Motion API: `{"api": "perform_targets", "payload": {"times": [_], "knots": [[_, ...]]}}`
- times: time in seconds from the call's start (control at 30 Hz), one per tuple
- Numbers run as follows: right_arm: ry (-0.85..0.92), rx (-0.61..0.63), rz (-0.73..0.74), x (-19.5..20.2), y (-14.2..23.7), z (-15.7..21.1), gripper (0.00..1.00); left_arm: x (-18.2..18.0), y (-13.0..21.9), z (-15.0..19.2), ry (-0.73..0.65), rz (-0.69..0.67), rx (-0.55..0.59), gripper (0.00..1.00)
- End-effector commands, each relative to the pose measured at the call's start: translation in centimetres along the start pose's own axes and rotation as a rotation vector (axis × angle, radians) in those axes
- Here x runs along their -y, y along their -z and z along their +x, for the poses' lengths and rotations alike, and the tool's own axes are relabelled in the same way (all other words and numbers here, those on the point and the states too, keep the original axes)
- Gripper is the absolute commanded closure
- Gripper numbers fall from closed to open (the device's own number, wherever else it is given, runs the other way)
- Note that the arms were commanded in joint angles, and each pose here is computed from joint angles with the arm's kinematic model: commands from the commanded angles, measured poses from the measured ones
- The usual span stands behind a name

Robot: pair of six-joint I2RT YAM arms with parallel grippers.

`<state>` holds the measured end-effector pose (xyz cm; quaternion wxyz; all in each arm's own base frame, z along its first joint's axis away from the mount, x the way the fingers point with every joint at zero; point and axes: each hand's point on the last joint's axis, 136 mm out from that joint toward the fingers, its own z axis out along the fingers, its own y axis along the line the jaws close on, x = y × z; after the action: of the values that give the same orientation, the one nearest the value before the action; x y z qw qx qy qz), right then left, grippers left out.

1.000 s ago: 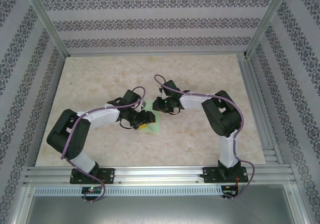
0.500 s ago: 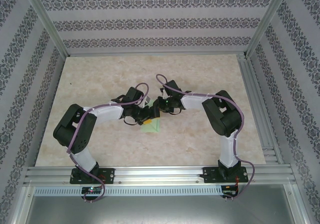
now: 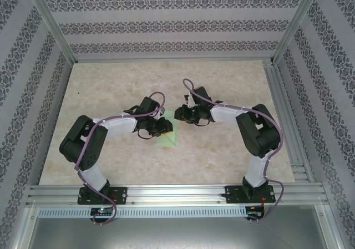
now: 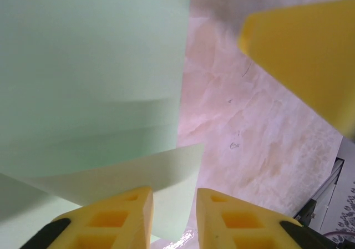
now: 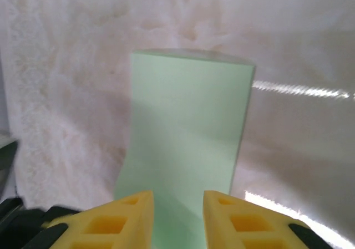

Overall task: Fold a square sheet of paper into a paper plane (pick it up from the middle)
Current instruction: Fold the triangle a second time at the center of the table.

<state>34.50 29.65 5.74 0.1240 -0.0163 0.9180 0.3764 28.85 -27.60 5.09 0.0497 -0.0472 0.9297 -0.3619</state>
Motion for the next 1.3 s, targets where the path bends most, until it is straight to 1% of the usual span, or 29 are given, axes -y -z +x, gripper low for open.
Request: {"api": "perform_targets", "payload": {"times": [0.0, 0.2, 0.3, 0.53, 0.83, 1.03, 1.27], "knots": [[0.026, -0.019, -0.011, -0.4, 0.9, 1.2, 0.69, -0.8, -0.1, -0.1, -0.003, -0.034, 0.002, 0.76], [0.040, -0.091, 0.004, -0.1, 0.2, 3.9, 0.68, -0.9, -0.1, -0.1, -0.008, -0.040, 0.002, 0.81], [0.037, -0.107, 0.004, -0.1, -0.2, 4.5, 0.65, -1.0, -0.1, 0.0, -0.007, -0.044, 0.002, 0.82], [0.047, -0.145, -0.016, -0.6, -1.1, 5.5, 0.65, -0.9, -0.1, -0.1, -0.010, -0.043, 0.002, 0.85], [0.038, -0.167, -0.027, -0.4, -1.6, 6.2, 0.73, -0.9, 0.0, 0.0, -0.011, -0.040, 0.002, 0.88], [0.035, -0.160, -0.065, -1.0, -1.6, 6.0, 0.82, -0.8, 0.1, -0.1, -0.012, -0.040, 0.004, 0.89], [0.028, -0.130, -0.046, -0.5, -1.3, 5.3, 0.91, -0.6, 0.1, -0.1, -0.014, -0.037, 0.004, 0.88]]}}
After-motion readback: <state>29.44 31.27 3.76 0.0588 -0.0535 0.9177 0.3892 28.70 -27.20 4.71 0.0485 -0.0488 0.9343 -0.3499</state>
